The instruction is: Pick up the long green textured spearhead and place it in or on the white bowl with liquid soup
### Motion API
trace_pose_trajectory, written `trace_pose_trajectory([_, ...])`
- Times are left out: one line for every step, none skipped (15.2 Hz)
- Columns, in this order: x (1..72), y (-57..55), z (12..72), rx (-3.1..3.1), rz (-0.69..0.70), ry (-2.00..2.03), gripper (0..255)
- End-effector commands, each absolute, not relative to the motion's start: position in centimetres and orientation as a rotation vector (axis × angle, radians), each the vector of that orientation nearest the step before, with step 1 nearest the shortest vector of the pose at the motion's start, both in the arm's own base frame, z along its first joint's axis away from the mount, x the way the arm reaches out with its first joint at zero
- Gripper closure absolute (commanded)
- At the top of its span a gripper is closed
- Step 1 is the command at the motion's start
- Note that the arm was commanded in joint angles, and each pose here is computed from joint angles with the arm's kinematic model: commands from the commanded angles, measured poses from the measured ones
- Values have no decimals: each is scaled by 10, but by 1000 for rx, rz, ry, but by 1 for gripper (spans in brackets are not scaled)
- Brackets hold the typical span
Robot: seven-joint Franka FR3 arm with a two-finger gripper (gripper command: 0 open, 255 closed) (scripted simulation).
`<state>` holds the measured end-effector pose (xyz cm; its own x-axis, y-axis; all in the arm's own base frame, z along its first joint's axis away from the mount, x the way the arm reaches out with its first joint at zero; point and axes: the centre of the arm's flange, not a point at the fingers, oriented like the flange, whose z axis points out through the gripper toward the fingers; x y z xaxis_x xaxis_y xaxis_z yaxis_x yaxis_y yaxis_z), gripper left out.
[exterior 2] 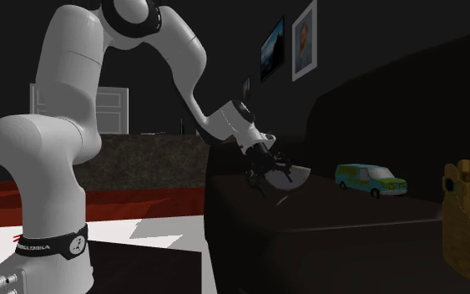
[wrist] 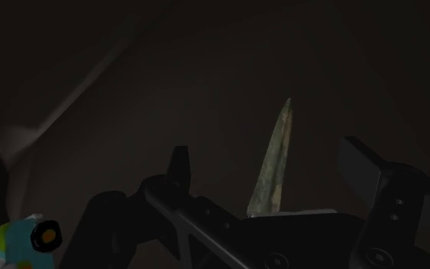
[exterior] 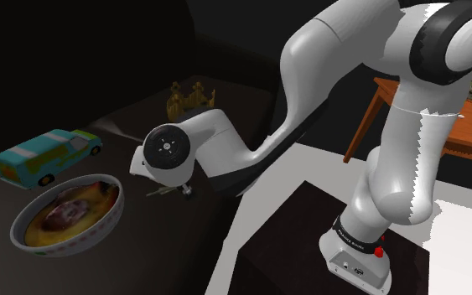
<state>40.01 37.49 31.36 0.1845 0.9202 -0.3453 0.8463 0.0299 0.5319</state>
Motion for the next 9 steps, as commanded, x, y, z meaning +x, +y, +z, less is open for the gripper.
trace_pose_trajectory([404,372,310,1813,146,1663,0])
trace_pose_trajectory([404,372,310,1813,146,1662,0])
trace_pose_trajectory([404,372,310,1813,146,1662,0])
trace_pose_trajectory([404,372,310,1813,146,1662,0])
trace_pose_trajectory([404,372,310,1813,146,1662,0])
trace_pose_trajectory([404,372,310,1813,146,1662,0])
trace_pose_trajectory([404,372,310,1813,146,1662,0])
trace_pose_trajectory([404,372,310,1813,146,1662,0])
trace_pose_trajectory([404,372,310,1813,146,1662,255])
